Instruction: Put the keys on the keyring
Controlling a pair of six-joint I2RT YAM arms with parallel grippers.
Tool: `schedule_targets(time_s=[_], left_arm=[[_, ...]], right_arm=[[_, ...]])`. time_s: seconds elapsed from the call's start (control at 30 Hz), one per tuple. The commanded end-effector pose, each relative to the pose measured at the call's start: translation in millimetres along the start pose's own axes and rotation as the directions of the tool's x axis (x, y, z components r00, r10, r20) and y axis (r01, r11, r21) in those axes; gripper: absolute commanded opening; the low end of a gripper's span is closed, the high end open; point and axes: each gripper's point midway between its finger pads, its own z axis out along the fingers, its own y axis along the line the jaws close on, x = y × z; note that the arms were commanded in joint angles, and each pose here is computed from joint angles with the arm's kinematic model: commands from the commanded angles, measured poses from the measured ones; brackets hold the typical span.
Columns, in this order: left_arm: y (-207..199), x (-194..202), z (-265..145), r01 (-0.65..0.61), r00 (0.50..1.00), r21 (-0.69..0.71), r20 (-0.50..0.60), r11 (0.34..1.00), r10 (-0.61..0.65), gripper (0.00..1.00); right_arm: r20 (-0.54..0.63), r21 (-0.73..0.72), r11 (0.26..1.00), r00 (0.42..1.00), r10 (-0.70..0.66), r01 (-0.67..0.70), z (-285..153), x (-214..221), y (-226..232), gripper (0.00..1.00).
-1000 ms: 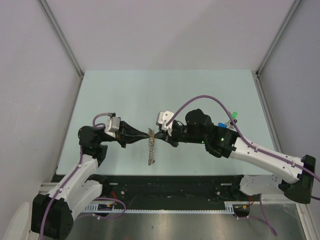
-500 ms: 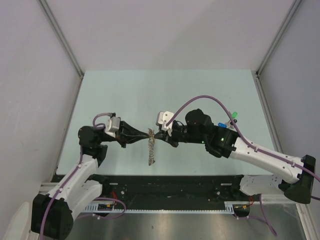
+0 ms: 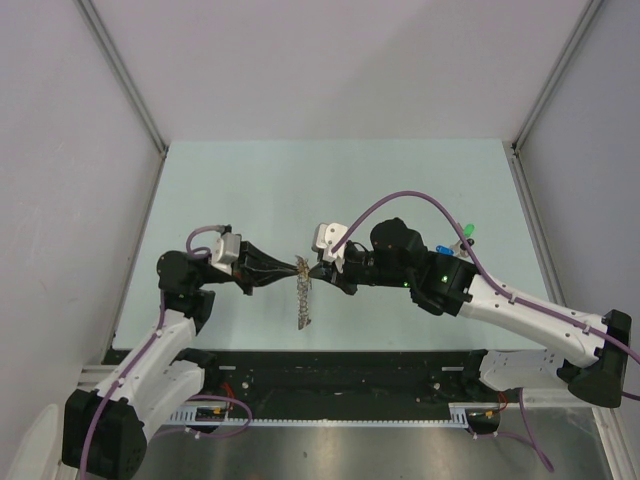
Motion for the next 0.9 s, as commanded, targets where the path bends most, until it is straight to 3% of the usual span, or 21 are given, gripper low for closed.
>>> schedule_targets(time_s=[0.0,0.87], left_arm=[[-0.7,-17.2,2.1,-0.084,0.996,0.002,0.023,0.996,0.084,0.0],[-5.1,-16.6,2.8,-0.071,0.997,0.034,0.024,0.997,0.071,0.0]], right_arm=[[0.066,0.0,1.0,0.998,-0.023,0.023,-7.2,-27.5,-0.6,0.0],[0.064,-0.011,1.0,0.998,-0.026,0.027,-5.3,-26.4,0.9,0.0]])
